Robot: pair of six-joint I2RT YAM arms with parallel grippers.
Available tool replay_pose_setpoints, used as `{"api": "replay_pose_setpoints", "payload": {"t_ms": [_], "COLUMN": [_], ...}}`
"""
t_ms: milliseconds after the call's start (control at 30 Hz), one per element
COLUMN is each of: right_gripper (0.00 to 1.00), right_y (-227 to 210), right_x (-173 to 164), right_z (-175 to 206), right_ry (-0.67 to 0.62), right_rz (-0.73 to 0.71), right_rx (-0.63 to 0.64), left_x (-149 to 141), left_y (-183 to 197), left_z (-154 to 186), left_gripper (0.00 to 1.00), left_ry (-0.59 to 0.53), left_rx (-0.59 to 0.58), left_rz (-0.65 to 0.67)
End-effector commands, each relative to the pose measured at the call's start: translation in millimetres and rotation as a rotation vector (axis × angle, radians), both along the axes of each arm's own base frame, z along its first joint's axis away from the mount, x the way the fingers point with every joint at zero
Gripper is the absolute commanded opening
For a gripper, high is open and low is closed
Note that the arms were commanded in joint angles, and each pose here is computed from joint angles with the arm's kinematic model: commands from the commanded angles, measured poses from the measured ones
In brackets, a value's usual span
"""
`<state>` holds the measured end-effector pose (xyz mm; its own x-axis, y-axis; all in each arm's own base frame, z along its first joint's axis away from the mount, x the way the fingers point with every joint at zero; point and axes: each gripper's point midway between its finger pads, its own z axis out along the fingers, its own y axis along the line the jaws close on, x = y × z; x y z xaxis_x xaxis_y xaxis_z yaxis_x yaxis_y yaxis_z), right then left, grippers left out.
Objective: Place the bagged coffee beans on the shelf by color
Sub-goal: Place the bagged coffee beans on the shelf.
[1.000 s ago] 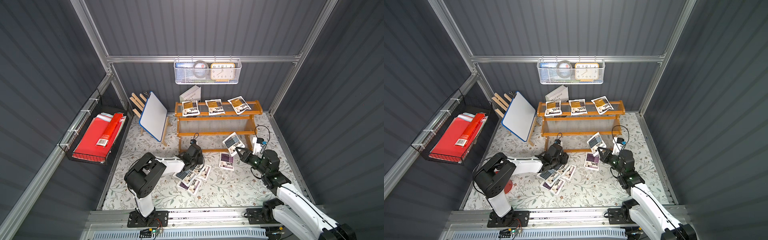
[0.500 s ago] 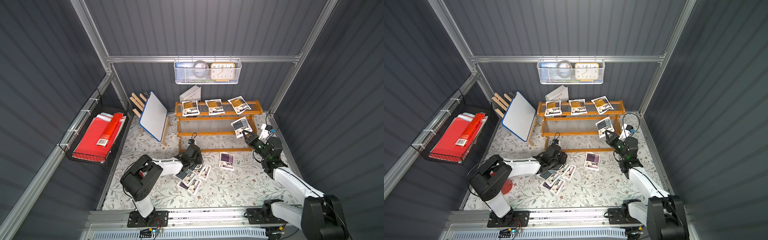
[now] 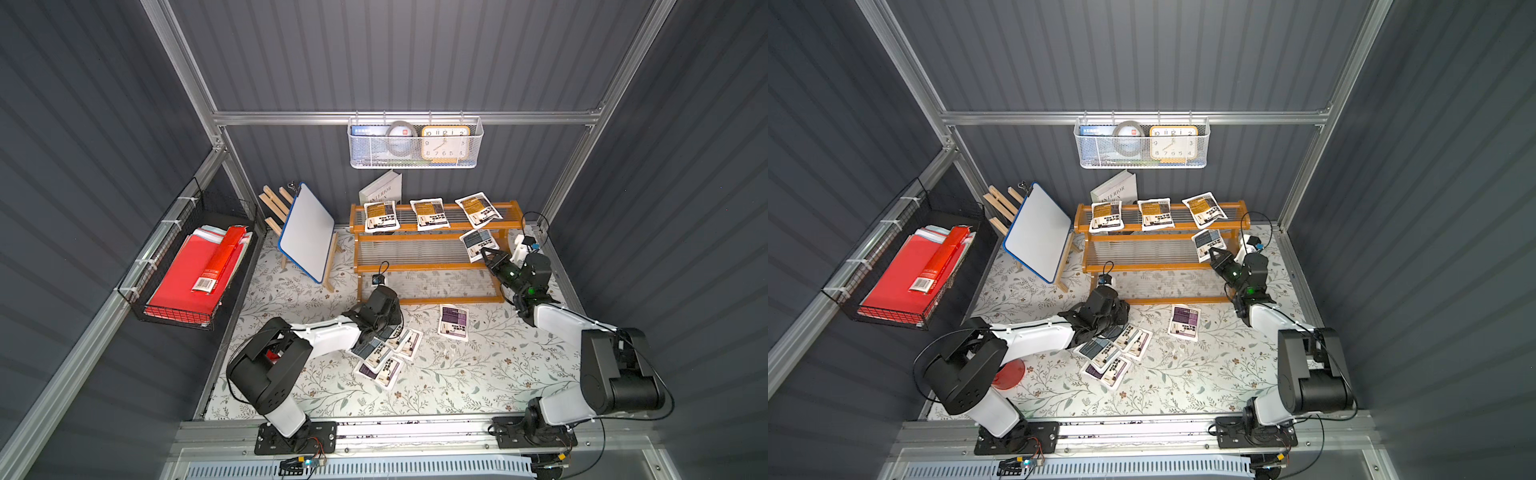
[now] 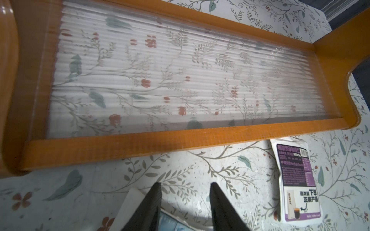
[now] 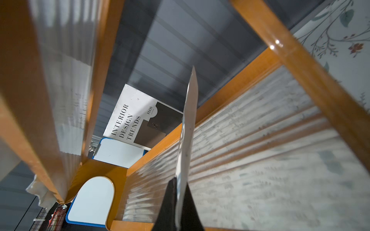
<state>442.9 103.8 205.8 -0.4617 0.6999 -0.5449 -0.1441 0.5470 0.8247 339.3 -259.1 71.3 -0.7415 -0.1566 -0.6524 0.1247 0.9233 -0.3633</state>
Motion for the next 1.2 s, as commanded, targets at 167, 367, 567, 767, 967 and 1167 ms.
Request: {"api": "replay_pose_setpoints", "payload": {"t_ms": [167, 367, 567, 767, 967, 1167], "right_gripper": [0.43, 0.58, 0.61, 0.62, 0.61, 0.61], "right_y": [3, -5, -11, -10, -3, 6], "right_x": [3, -14, -33, -39, -27, -14], "right_z": [0, 2, -12, -28, -28, -25], "right_ry": [0.035, 0.073, 0.137, 0.168, 0.165, 0.164], "right_rz": [0.012, -0.035, -0.048, -0.032, -0.004, 0.031], "right_rx": [0.035, 0.006, -0.058, -0.101, -0.066, -0.047], "left_x": [-8, -6, -2, -1, -1, -2], "left_y": [13, 13, 14, 14, 13, 17], "left_z": [2, 5, 8, 6, 5, 7], "left_gripper": [0.44, 0.44, 0.44, 0.44, 0.43, 0.43], "left_ry": [0.005, -0.006, -0.022, -0.016, -0.012, -0.020], "left_rx": [0.019, 0.022, 0.031, 0.032, 0.033, 0.043], "left_rz": [0.033, 0.038, 0.052, 0.055, 0.055, 0.063]}}
